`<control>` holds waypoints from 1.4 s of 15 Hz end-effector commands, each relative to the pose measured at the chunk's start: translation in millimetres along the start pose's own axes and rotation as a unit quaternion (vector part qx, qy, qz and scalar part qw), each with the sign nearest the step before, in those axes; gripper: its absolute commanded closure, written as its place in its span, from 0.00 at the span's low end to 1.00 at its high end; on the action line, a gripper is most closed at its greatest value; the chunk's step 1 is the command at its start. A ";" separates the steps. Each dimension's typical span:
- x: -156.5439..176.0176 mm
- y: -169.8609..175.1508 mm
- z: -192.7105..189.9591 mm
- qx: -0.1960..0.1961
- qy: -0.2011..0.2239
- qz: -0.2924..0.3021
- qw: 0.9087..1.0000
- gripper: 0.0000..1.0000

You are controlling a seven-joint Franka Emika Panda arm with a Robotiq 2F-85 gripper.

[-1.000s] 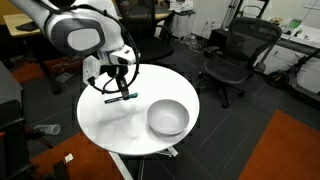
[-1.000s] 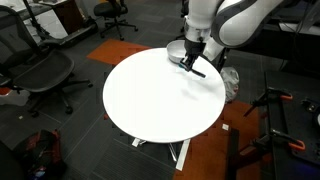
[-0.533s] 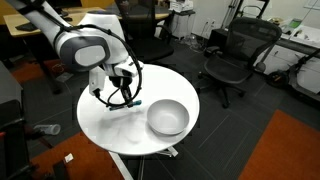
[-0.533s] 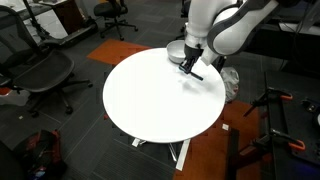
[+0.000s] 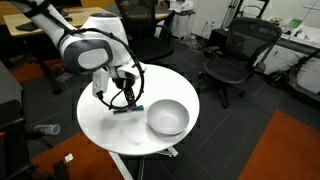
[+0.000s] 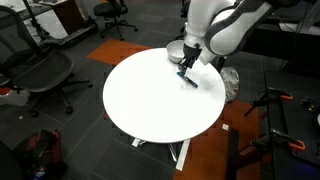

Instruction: Remove the marker from the bowl and put it on the table

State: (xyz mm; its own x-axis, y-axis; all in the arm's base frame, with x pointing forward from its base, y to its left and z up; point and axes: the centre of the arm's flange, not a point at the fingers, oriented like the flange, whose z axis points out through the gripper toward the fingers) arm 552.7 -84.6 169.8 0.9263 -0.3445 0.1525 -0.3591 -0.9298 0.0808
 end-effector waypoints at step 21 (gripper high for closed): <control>-50.9 0.4 -171.0 0.021 0.070 -0.057 0.996 0.00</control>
State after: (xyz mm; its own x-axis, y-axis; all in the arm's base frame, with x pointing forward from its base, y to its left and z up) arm 510.5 -52.0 304.7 0.9326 -0.2217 0.2847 -0.2481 -0.9669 0.0598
